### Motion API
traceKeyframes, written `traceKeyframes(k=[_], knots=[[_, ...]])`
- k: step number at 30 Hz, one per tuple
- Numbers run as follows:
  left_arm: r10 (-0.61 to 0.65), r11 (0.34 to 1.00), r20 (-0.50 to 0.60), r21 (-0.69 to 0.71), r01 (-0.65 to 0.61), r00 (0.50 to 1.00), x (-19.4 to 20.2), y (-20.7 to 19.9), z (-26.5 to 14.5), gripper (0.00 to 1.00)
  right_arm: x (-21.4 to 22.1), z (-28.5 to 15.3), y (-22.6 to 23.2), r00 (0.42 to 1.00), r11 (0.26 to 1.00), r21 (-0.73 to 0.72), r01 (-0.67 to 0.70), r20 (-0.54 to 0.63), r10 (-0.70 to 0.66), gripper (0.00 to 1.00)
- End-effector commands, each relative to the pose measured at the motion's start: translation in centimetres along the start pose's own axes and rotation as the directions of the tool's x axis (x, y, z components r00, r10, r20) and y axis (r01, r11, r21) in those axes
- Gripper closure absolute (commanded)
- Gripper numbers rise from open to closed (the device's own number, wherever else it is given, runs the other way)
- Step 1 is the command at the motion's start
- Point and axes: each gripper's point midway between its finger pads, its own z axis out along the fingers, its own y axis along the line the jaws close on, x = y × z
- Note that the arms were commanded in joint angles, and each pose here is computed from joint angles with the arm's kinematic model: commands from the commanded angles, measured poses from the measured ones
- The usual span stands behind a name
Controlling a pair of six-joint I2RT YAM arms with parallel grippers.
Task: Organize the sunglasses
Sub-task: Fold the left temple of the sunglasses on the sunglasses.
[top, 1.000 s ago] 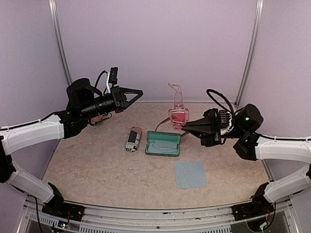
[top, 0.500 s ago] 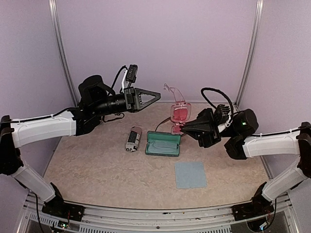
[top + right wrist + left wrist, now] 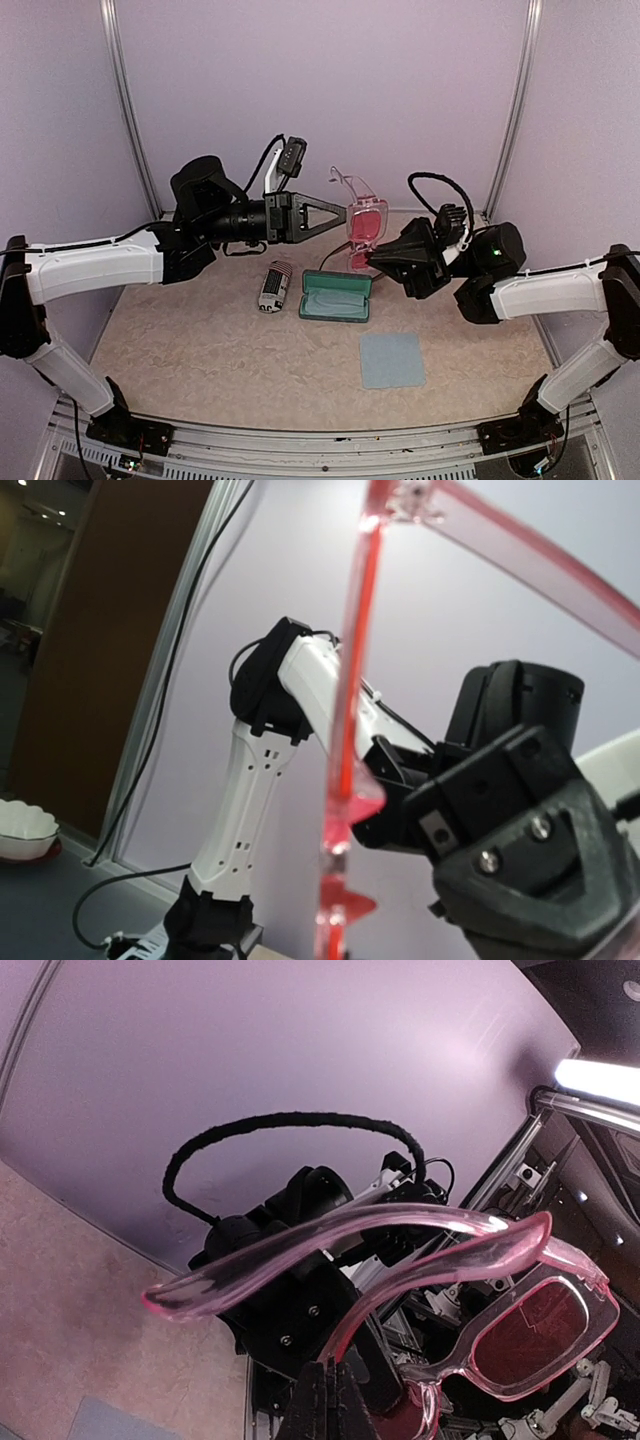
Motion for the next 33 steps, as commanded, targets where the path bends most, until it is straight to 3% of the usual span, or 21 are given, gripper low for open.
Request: traceKeyframes(k=[1, 16, 29, 33], knots=[[0.083, 0.994, -0.006, 0.079, -0.082, 0.997, -0.8, -2.3, 0.9, 1.00, -0.8, 0.5, -0.1, 1.000, 1.000, -0.004, 0.013, 0.024, -0.013, 1.00], [0.123, 0.985, -0.075, 0.130, -0.113, 0.989, 0.6, -4.1, 2.4, 1.00, -0.3, 0.5, -0.1, 1.000, 1.000, -0.014, 0.003, 0.006, -0.002, 1.00], [0.115, 0.981, 0.052, -0.161, -0.106, 0.992, -0.3, -0.3, -0.6, 1.00, -0.8, 0.4, 0.9, 1.000, 0.998, -0.051, 0.028, -0.005, -0.028, 1.00], [0.110, 0.982, 0.047, -0.161, -0.101, 0.993, -0.2, 0.3, -0.1, 1.00, -0.6, 0.6, 1.1, 1.000, 0.998, -0.065, 0.022, -0.007, -0.022, 1.00]])
